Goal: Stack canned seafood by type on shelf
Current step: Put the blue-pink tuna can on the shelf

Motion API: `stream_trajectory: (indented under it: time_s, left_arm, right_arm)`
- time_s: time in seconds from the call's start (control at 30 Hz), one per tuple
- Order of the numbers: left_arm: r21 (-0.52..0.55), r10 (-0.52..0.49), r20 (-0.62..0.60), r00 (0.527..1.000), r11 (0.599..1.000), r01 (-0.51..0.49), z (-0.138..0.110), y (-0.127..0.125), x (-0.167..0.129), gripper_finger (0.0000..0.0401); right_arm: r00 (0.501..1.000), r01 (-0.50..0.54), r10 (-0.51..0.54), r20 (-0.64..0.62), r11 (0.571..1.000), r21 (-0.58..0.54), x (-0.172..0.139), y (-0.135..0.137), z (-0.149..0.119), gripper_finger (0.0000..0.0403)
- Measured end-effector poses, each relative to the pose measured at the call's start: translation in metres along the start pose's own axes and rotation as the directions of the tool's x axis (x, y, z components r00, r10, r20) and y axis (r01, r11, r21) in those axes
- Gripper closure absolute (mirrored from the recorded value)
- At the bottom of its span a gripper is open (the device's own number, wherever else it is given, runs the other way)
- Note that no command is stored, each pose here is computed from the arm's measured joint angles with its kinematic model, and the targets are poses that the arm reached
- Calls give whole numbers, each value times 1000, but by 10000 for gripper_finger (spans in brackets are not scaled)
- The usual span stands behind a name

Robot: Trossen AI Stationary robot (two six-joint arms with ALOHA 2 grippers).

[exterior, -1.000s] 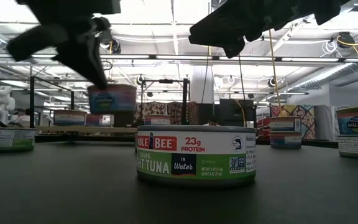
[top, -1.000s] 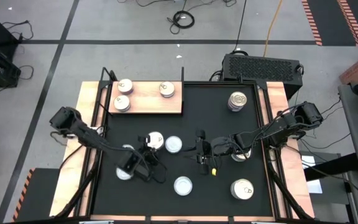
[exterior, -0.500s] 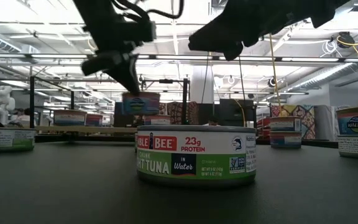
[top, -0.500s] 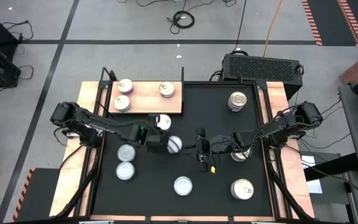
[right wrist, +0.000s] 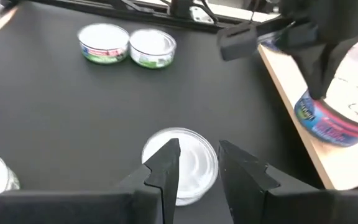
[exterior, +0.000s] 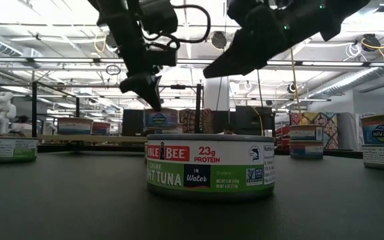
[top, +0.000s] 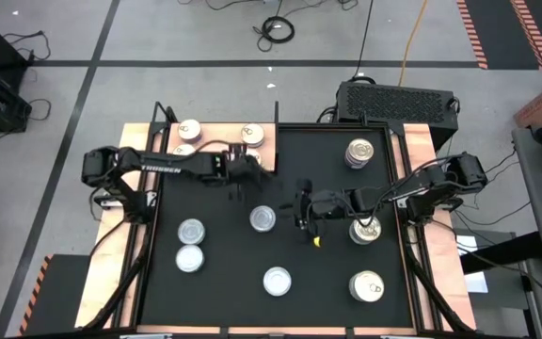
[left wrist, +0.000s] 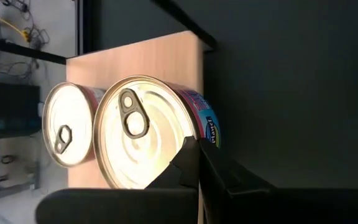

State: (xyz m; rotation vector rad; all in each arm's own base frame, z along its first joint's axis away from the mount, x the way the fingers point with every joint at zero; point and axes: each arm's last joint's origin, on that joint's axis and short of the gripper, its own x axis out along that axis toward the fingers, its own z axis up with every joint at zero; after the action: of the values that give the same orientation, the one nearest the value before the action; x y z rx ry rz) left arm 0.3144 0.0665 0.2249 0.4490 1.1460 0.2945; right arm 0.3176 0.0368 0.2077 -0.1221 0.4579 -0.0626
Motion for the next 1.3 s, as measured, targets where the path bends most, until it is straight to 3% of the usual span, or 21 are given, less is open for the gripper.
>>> stream_trajectory:
  time_s: [0.23,0.6,1.07,1.3]
  left_arm:
    - [-47,-47,28,999,998,48,-10,29,14,401]
    - [-77,-37,62,997,996,41,-21,57,23,401]
    - [-60,-81,85,993,994,87,-13,42,19,401]
    - [-44,-90,26,996,995,91,-13,35,38,401]
  right_arm:
    - [1000,2,-2,-21,1000,11,0,-1,-2,298]
    - [1000,2,-2,-24,1000,10,0,-1,-2,298]
    - [1000,2,-2,-26,1000,19,0,-1,-3,298]
    - [1000,2,-2,-26,1000,21,0,-1,-3,298]
